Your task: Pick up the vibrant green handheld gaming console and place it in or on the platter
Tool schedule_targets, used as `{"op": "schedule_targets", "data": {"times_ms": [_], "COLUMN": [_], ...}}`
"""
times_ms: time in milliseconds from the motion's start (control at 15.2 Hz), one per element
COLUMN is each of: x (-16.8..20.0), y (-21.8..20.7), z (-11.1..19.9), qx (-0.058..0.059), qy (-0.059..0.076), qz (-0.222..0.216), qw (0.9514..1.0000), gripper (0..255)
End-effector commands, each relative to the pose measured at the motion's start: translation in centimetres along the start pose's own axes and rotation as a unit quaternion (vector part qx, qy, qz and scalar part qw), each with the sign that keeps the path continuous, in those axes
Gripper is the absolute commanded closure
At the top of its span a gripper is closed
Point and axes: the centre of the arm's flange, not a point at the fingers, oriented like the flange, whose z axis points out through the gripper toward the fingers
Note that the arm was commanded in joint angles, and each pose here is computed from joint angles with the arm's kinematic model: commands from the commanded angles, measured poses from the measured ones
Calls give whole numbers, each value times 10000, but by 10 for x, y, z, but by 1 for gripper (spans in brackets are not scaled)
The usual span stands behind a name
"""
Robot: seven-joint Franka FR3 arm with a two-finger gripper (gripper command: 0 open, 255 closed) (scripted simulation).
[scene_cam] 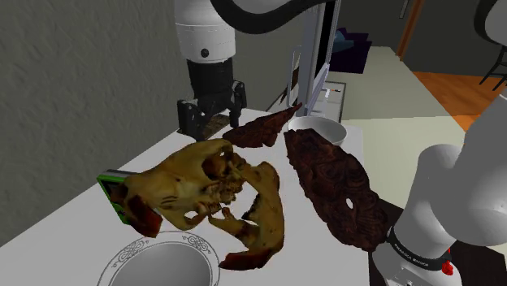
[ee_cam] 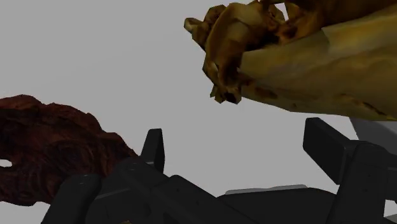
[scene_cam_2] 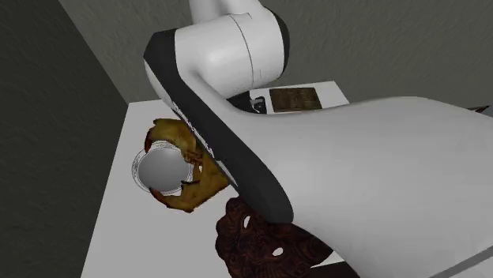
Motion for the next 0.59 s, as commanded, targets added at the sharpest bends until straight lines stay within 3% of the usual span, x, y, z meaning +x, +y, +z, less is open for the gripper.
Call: {"op": "schedule_targets", "data": {"times_ms": [0, 528], "x": [3, 33], "y": [-35, -138], "z": [4, 3], "qx": [246, 226], "qy": [-300, -336], "qz": [31, -30], "qw": [9992, 9992], "gripper": [0, 0]}}
